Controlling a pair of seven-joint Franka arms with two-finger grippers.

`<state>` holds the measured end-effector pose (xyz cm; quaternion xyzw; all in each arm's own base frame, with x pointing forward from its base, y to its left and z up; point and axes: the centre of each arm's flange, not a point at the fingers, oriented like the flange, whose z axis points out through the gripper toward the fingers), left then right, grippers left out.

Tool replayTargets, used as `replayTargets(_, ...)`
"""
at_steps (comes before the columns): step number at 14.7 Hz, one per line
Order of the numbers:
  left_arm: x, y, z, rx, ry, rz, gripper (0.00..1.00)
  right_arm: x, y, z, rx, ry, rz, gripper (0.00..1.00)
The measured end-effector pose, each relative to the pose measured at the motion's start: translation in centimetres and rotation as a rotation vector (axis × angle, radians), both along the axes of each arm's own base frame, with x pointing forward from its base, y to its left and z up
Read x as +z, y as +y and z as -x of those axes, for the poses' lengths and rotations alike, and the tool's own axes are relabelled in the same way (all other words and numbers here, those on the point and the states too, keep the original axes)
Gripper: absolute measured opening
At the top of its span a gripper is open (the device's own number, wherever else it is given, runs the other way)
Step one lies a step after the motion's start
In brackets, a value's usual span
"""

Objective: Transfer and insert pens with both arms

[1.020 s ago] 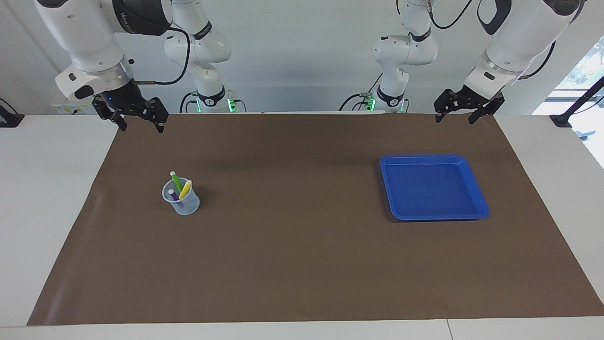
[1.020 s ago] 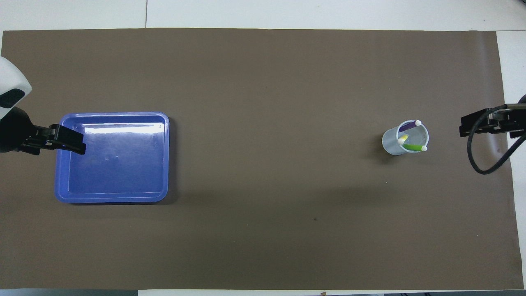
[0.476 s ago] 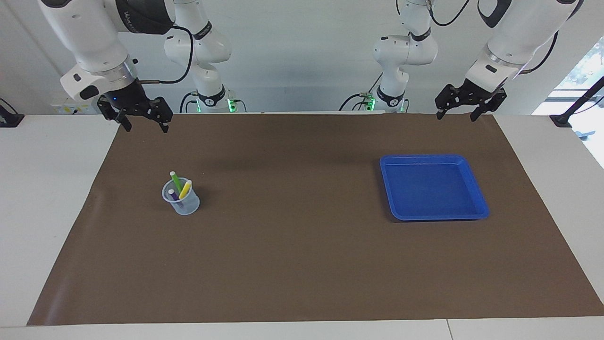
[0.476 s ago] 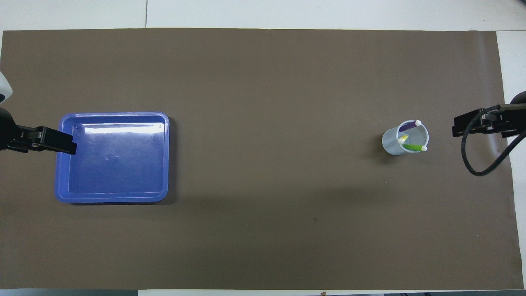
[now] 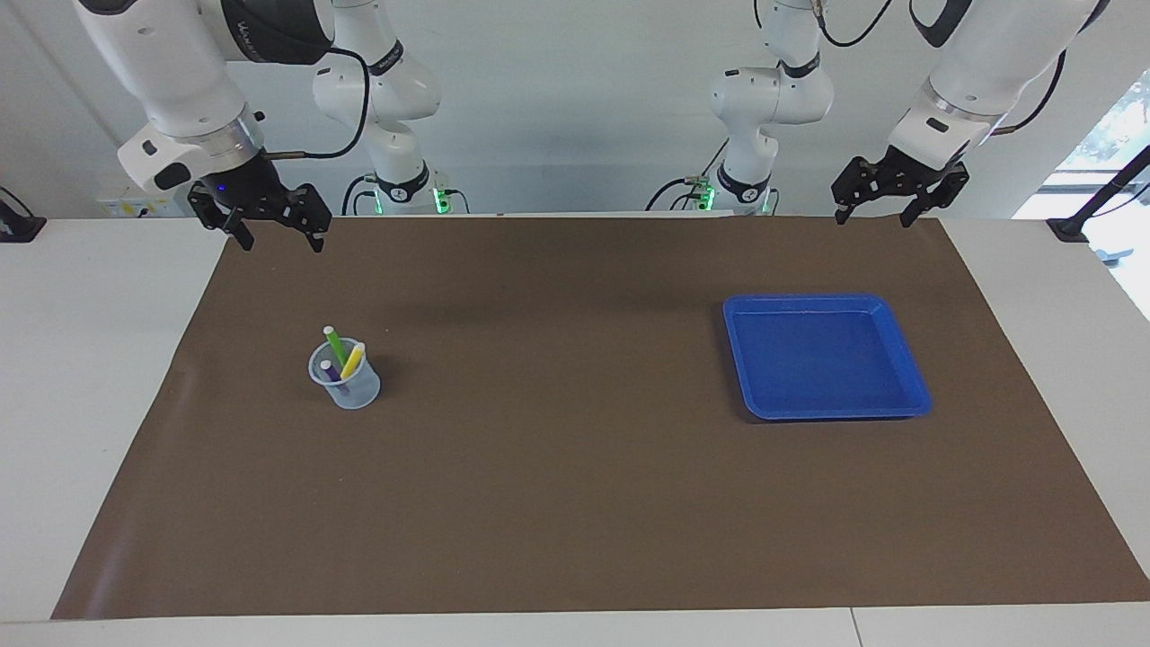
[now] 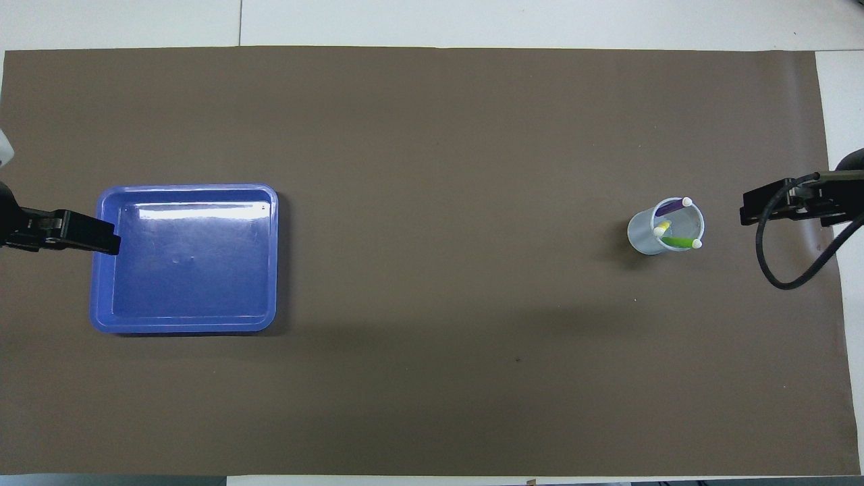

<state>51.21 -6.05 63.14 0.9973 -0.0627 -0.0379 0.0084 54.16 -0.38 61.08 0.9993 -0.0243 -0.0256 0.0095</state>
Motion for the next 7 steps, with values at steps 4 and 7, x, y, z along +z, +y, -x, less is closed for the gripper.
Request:
replayTargets(4,0.00,0.17,-0.01,0.002,0.000,-0.003,1.00,0.00,0.01,0.00,0.000,0.000,0.000,1.00)
replayTargets(7,0.01,0.24,-0.01,0.002,-0.001,-0.004,1.00,0.00,0.01,0.00,0.000,0.000,0.000,1.00)
